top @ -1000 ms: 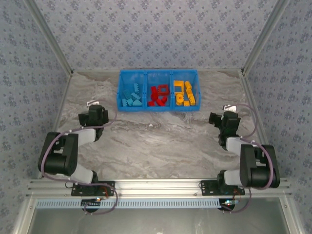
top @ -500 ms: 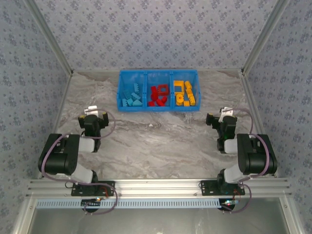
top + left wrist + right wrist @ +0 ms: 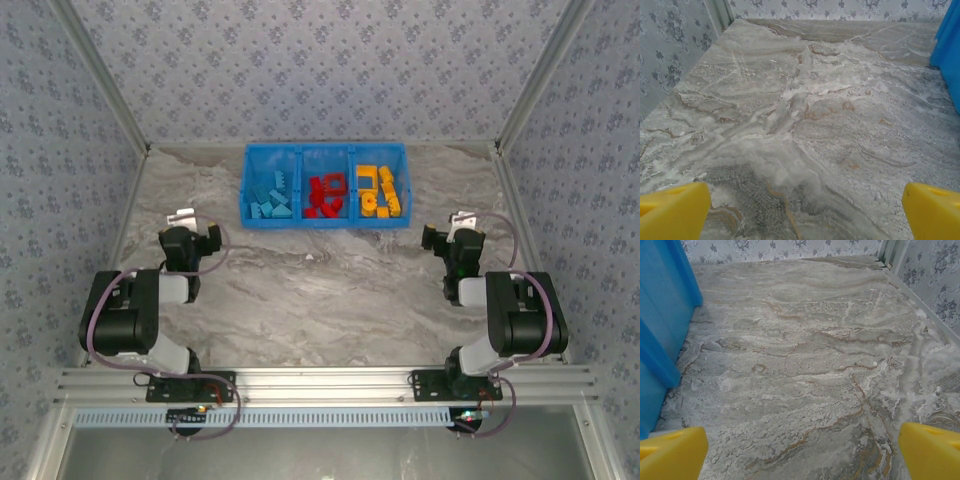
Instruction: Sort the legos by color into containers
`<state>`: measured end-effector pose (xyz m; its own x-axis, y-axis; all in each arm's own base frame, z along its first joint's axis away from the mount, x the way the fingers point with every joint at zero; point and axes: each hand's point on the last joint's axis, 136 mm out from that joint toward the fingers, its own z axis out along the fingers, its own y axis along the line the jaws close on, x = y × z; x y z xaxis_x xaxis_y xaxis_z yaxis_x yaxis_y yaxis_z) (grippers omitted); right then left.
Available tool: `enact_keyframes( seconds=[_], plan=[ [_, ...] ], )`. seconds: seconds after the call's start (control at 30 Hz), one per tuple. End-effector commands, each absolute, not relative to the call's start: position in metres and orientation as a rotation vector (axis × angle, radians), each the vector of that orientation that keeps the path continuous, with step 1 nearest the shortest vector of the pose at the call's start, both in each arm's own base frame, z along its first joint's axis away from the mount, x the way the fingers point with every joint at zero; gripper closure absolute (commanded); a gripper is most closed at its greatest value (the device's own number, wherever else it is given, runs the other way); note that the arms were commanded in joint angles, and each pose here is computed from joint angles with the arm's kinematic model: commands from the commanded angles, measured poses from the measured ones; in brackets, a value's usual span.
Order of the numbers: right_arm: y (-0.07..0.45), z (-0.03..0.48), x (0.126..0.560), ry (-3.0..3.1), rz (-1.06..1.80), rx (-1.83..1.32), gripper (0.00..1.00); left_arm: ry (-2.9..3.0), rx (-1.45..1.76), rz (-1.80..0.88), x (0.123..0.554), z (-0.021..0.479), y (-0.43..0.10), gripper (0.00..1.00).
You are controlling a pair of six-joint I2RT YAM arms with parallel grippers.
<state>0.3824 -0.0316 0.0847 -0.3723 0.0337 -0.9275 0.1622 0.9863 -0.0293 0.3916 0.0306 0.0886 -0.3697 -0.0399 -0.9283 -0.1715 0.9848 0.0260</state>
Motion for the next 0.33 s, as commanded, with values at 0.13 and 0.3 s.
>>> enact_keyframes(
  seconds=[0.13, 0.3],
  plan=[
    [-0.0337, 0.0855, 0.3863, 1.955, -0.171, 0.131, 0.00, 1.948, -0.147, 0.106, 0.3951, 0.0895, 0.0266, 0.02],
    [-0.0337, 0.0850, 0.3858, 1.955, -0.171, 0.131, 0.00, 1.947, -0.148, 0.105, 0.3952, 0.0899, 0.0265, 0.02]
  ],
)
